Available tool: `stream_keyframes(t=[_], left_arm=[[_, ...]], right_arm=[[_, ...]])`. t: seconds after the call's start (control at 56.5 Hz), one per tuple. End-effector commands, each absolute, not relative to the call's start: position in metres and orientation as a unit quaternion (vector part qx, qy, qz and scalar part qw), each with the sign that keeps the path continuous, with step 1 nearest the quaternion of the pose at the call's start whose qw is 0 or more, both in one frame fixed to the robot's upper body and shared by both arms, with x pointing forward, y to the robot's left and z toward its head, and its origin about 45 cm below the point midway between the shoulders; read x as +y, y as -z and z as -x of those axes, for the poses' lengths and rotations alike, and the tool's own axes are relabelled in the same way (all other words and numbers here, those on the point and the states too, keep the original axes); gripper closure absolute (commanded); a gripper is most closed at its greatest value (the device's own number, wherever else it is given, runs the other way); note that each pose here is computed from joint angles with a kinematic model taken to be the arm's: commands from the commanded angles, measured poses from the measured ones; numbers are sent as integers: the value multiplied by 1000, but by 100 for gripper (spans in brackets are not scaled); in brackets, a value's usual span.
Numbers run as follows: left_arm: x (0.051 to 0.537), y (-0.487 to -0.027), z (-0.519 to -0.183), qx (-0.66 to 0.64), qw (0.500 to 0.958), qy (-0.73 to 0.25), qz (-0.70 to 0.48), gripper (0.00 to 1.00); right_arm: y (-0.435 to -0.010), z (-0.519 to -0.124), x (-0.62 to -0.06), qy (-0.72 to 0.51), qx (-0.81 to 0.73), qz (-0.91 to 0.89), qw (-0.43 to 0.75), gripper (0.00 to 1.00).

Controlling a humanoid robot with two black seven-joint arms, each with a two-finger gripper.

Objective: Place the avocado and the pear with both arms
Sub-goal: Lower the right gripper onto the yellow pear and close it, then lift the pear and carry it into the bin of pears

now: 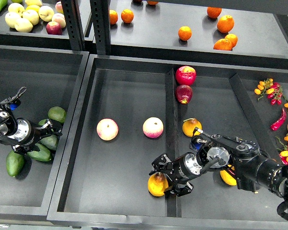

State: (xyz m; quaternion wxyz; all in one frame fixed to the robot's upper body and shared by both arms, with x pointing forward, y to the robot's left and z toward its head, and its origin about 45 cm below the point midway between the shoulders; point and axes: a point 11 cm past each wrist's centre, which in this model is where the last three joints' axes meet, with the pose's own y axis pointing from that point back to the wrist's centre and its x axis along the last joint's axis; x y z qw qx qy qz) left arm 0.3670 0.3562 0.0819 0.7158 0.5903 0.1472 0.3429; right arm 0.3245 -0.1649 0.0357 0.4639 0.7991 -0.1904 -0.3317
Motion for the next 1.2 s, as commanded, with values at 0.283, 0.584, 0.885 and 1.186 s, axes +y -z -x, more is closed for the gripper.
stream_keyframes(t=[0.283,0.584,0.885,1.186], left_arm=[[351,-80,-367,147,719,-339,-589,1],[350,-80,-367,148,719,-339,-589,1],[351,-76,-364,152,718,-338,-589,1],[352,-75,-362,153,718,-338,-590,1]], right_arm=[[-36,-333,-175,332,-212,-793,465,82],[-42,-348,-178,342,-243,-794,439,95],[-53,-361,-176,351,-263,-800,409,96],[-65,-373,-173,353,-271,-806,390,96]])
